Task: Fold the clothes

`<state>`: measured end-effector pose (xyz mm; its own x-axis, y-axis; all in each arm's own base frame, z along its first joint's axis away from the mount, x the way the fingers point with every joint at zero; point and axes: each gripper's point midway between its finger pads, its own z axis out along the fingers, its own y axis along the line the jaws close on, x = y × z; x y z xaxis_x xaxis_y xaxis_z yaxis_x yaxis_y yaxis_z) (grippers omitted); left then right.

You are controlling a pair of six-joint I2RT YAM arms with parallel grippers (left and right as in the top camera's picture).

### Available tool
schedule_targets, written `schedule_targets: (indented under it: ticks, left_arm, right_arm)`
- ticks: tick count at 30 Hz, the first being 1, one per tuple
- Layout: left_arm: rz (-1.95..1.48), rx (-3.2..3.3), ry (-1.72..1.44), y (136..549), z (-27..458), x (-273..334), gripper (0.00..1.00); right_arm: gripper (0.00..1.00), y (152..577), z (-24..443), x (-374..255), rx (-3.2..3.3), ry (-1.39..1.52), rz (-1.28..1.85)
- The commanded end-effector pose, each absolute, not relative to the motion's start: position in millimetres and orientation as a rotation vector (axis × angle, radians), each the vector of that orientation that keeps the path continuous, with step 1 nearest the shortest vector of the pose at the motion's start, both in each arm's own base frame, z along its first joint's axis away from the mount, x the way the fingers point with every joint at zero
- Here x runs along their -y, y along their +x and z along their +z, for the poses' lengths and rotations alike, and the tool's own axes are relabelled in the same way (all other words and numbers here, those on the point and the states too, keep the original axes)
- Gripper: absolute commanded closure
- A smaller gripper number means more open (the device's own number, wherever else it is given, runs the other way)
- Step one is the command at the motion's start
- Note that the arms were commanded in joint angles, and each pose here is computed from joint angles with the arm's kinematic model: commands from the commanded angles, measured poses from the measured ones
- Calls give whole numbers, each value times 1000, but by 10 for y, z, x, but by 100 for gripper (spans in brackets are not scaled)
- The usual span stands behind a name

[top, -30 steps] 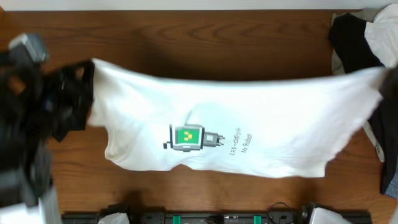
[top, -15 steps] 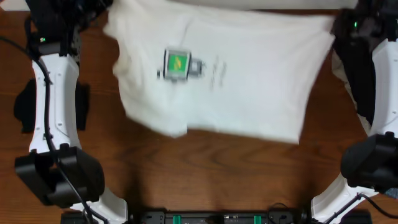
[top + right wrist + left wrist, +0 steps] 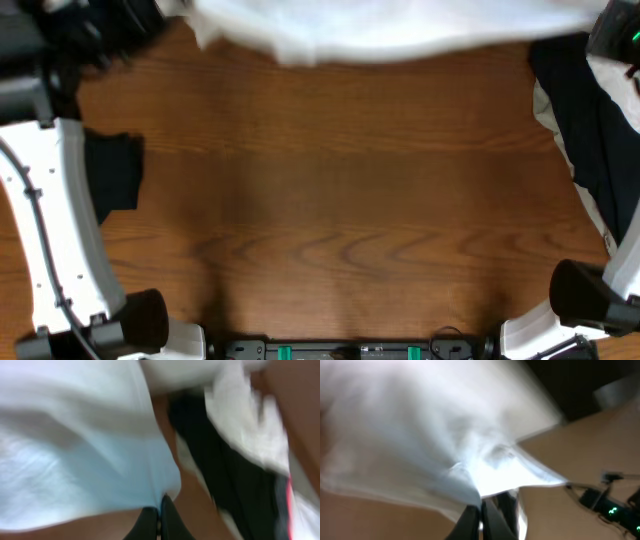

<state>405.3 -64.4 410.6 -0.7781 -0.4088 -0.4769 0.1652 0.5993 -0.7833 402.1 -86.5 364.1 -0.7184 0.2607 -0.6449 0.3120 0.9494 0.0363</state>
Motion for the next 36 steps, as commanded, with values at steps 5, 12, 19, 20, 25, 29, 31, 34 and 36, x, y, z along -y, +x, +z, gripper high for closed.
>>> schedule_targets:
  ticks: [5,12,19,20,25,29,31,34,36]
  left_arm:
    - [-798,-2750,1,3697,2485,779,94]
    - [-866,-3056,23,3087,1652,959,94]
    - [-529,-3340,-119,2593,1068,586,94]
    - [-481,-3357,-158,2565,1020,533,94]
    - [-386,-3392,-217,2493,940,443,94]
    - [-386,-3389,-222,2499,941,442,94]
    - [-390,-3383,-240,2513,939,450,94]
    - [-395,-3344,-248,2604,920,458,94]
    - [-395,-3314,-245,2677,906,459,94]
  right_arm:
    - [99,3633,2374,963,-2863,452,-214]
    - [99,3048,1608,1139,-3154,478,-462]
    - [99,2661,1274,1211,-3282,612,-478]
    - [99,2617,1247,1225,-3291,640,-478]
    - [99,2479,1131,1280,-3320,715,-463]
    - [99,2459,1098,1273,-3326,727,-446]
    - [99,2474,1092,1273,-3320,728,-440]
    - [99,2538,1066,1246,-3299,734,-394]
    - [99,2574,1057,1255,-3283,732,-394]
